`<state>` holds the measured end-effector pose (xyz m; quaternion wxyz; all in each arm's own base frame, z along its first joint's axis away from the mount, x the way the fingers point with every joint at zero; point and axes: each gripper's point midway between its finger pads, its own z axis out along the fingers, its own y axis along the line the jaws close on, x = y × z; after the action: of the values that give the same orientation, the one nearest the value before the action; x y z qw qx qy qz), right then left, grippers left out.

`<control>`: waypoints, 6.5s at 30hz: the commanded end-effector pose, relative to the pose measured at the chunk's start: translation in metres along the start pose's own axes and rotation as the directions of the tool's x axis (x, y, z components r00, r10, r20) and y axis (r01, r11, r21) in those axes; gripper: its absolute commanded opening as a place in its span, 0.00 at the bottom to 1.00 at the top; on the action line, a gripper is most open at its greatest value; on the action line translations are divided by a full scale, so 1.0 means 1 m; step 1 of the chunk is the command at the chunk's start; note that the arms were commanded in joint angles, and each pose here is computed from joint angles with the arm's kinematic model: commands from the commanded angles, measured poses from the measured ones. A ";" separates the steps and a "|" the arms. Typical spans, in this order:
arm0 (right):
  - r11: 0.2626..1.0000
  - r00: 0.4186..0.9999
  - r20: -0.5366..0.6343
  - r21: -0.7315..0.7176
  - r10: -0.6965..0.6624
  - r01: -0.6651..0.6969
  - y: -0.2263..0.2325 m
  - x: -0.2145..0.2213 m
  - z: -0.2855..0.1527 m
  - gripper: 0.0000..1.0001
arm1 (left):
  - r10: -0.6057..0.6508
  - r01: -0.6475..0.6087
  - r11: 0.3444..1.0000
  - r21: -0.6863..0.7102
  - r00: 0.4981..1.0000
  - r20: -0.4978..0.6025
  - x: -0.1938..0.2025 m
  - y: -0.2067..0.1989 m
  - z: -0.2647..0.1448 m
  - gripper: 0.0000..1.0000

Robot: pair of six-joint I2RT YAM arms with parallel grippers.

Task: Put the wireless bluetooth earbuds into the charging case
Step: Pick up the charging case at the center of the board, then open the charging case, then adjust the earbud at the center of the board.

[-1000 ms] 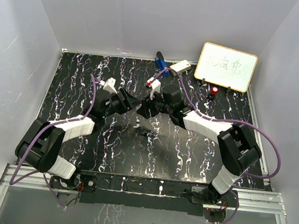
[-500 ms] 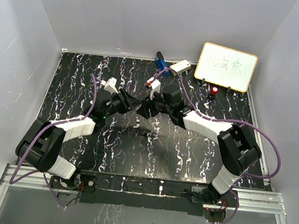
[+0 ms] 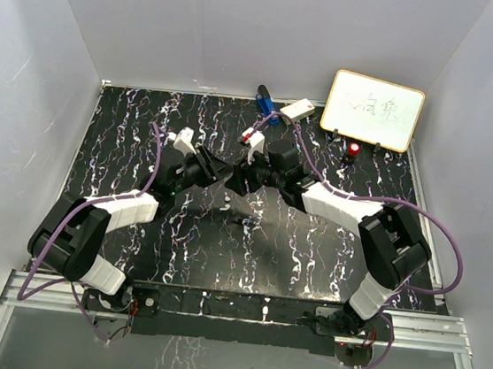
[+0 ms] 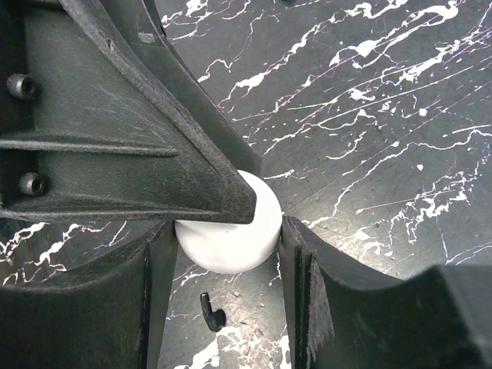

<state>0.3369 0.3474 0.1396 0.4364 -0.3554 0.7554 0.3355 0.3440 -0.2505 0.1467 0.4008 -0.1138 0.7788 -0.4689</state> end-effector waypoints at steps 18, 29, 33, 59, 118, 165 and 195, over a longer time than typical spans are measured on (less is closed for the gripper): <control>0.999 0.986 0.165 -0.036 0.021 -0.016 0.015 -0.063 -0.005 0.00 | 0.001 -0.006 0.998 0.057 0.997 0.077 -0.010 -0.016 -0.003 0.35; 0.999 0.985 0.169 -0.038 0.040 -0.034 0.015 -0.063 -0.005 0.00 | -0.009 0.002 0.998 0.060 0.994 0.113 -0.013 -0.016 -0.007 0.32; 0.999 0.985 0.171 -0.037 0.039 -0.033 0.015 -0.064 -0.005 0.00 | -0.007 -0.001 0.998 0.064 0.991 0.132 -0.017 -0.017 -0.010 0.32; 0.999 0.984 0.174 -0.042 0.032 -0.025 0.016 -0.065 -0.007 0.00 | -0.013 0.001 0.996 0.087 0.991 0.133 -0.017 -0.021 -0.009 0.00; 0.918 0.930 0.185 0.186 0.317 -0.350 -0.022 -0.058 -0.041 0.96 | -0.171 0.122 0.973 0.197 0.951 0.256 -0.041 -0.028 -0.017 0.00; 0.904 0.941 0.047 0.265 0.336 -0.336 -0.034 0.008 -0.027 0.97 | -0.283 0.240 0.957 0.163 0.898 0.337 -0.050 -0.009 -0.058 0.00; 0.912 0.943 -0.167 0.349 0.288 -0.216 -0.032 0.042 0.019 0.58 | -0.467 0.366 0.883 0.293 0.740 0.484 -0.067 0.013 -0.096 0.00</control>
<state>0.3500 0.3240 0.0998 0.3615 -0.2040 0.8752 0.2485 0.3220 -0.1490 0.1730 0.4819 -0.3826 0.5748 -0.5394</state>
